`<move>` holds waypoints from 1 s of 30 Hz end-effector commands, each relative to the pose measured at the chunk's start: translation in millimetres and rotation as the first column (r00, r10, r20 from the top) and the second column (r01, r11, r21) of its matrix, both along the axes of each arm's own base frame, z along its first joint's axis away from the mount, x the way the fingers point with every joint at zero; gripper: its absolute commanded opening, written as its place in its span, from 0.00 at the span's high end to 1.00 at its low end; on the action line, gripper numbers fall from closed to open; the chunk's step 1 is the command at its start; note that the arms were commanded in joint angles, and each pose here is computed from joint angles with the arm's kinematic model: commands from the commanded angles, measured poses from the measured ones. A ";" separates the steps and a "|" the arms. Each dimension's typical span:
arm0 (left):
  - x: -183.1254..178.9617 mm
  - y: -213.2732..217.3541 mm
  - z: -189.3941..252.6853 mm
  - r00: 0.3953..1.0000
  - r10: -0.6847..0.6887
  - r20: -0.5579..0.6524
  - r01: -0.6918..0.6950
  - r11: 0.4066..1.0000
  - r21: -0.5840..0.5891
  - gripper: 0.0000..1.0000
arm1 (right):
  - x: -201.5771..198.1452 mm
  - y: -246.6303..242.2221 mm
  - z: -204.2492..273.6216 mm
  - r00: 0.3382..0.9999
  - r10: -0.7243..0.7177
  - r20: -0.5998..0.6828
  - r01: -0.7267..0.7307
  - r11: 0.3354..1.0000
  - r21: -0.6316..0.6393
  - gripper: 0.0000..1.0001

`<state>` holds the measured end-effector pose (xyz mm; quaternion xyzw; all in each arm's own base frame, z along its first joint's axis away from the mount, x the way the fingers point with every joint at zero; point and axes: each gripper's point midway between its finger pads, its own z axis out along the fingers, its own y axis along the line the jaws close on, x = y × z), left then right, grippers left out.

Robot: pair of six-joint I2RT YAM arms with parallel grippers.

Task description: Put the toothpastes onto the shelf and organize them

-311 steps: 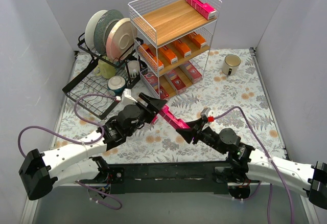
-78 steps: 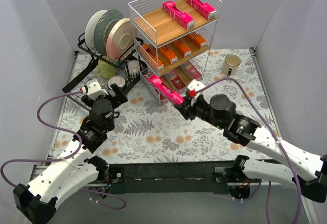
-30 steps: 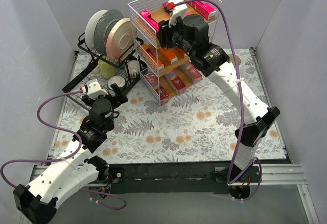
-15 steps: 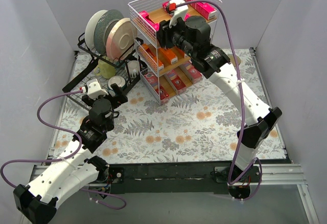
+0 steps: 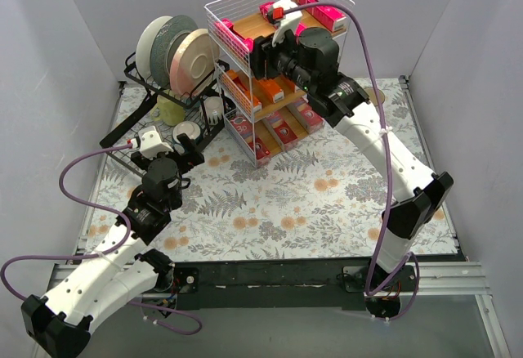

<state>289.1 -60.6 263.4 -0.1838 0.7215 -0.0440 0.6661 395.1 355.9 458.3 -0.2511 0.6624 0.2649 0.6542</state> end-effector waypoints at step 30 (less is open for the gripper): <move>-70.5 39.9 112.8 0.970 -0.077 0.230 0.077 0.997 0.009 0.02 | -149.4 -298.6 -96.1 0.721 -0.681 0.125 0.682 0.730 0.043 0.02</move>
